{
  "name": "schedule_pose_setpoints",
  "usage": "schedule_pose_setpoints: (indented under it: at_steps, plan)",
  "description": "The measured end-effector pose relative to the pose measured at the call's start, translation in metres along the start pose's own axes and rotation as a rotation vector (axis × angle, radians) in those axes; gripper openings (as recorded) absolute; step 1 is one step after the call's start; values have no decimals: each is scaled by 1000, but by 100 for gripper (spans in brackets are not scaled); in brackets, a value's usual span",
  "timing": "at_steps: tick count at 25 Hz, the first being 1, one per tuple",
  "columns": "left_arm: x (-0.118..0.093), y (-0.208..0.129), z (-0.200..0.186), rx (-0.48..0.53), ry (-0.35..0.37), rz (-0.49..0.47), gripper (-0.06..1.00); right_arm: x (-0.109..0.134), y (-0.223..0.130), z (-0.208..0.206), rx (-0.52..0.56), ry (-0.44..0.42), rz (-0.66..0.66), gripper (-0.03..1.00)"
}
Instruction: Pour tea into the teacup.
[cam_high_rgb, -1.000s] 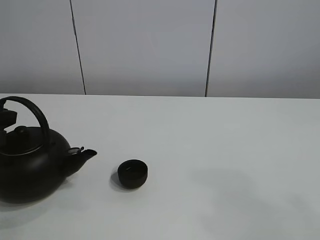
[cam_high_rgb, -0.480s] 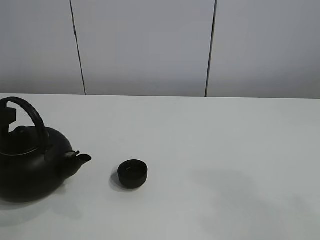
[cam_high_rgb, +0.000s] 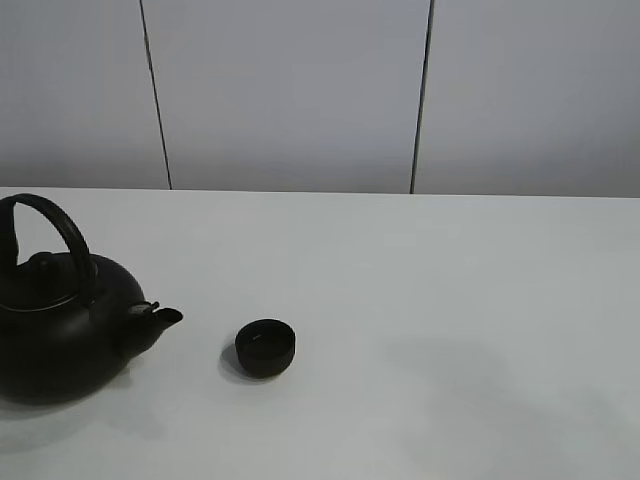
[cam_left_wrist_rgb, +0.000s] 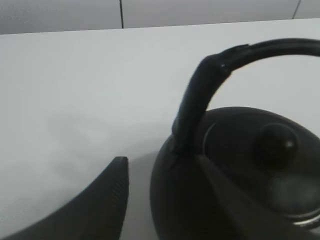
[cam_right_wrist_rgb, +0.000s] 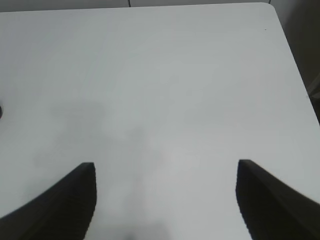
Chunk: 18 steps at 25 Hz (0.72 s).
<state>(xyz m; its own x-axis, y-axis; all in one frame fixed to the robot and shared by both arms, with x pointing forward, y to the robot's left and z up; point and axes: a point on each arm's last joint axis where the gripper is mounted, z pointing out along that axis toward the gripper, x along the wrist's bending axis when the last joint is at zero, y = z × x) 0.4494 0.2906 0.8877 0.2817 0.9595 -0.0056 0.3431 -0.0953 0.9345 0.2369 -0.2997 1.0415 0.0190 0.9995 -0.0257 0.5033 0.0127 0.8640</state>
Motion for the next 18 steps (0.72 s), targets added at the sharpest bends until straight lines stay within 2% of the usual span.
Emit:
schedule_pose_setpoints:
  at_steps: [6, 10, 14, 18]
  plan:
    - [13, -1, -3, -3, 76, -53, 30, 0, 0, 0, 1, 0, 0, 54]
    - [27, 8, 3, -50, 135, -83, 30, 0, 0, 0, 1, 0, 0, 54]
    - [37, 30, 20, -132, 119, -110, 31, 0, 0, 0, 1, 0, 0, 54]
    - [52, 62, 37, -121, 131, -107, 31, 0, 0, 0, 1, 1, 0, 54]
